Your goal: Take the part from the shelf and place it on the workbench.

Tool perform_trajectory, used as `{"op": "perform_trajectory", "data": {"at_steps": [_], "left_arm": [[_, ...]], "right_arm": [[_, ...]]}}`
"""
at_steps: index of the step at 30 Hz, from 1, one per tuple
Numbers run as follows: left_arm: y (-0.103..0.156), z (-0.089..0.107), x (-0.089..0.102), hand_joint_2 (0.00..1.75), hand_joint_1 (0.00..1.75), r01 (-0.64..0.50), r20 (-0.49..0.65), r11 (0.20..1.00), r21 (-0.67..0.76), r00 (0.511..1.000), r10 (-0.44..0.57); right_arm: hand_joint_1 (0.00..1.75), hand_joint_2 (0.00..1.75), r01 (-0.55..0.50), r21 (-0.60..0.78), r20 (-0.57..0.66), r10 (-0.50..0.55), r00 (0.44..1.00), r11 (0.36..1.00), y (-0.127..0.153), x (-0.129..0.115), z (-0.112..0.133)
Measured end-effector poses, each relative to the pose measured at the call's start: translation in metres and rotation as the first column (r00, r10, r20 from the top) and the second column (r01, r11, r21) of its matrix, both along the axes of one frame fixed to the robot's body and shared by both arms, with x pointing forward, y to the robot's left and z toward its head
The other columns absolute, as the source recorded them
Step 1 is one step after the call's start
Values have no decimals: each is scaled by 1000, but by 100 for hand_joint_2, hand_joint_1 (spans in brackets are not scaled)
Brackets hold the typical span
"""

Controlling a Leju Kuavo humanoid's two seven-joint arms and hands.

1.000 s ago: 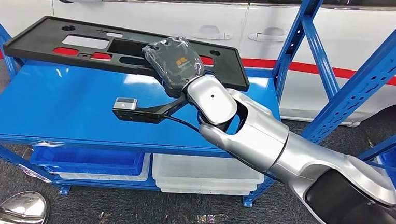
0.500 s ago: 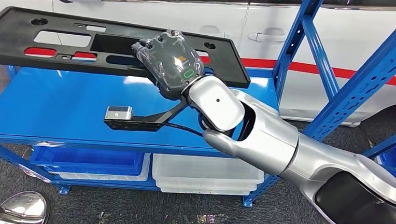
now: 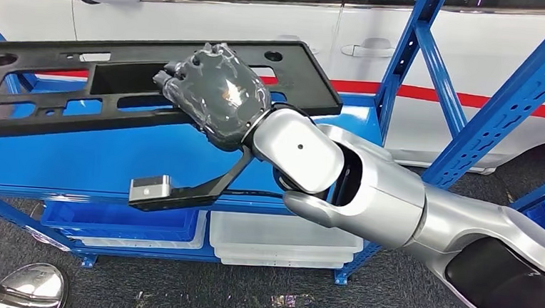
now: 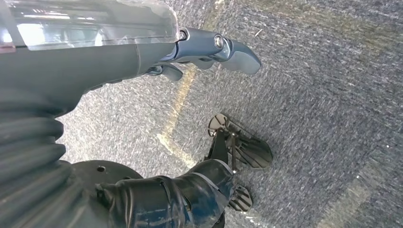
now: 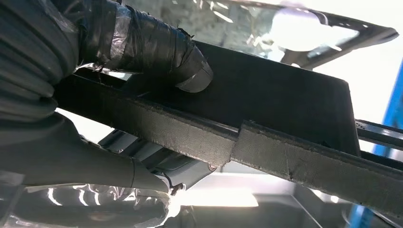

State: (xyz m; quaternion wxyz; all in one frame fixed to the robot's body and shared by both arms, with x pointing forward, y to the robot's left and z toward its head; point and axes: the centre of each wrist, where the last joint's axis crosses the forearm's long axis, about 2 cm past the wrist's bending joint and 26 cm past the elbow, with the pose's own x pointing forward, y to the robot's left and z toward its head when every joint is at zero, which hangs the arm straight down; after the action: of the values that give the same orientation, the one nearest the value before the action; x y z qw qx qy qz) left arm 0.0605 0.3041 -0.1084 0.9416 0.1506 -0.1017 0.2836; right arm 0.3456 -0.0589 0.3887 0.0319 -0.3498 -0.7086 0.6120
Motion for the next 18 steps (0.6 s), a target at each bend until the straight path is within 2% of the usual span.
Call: {"op": "perform_trajectory", "data": {"at_steps": [8, 18], "left_arm": [[0, 0, 0, 175, 0, -2, -16, 1000, -5, 1000, 2], [0, 0, 1, 175, 0, 9, -11, 1000, -5, 1000, -9]], "right_arm": [[175, 175, -54, -67, 78, 60, 995, 996, 7, -19, -2], [175, 175, -129, -110, 95, 140, 986, 986, 12, -37, -9]]}}
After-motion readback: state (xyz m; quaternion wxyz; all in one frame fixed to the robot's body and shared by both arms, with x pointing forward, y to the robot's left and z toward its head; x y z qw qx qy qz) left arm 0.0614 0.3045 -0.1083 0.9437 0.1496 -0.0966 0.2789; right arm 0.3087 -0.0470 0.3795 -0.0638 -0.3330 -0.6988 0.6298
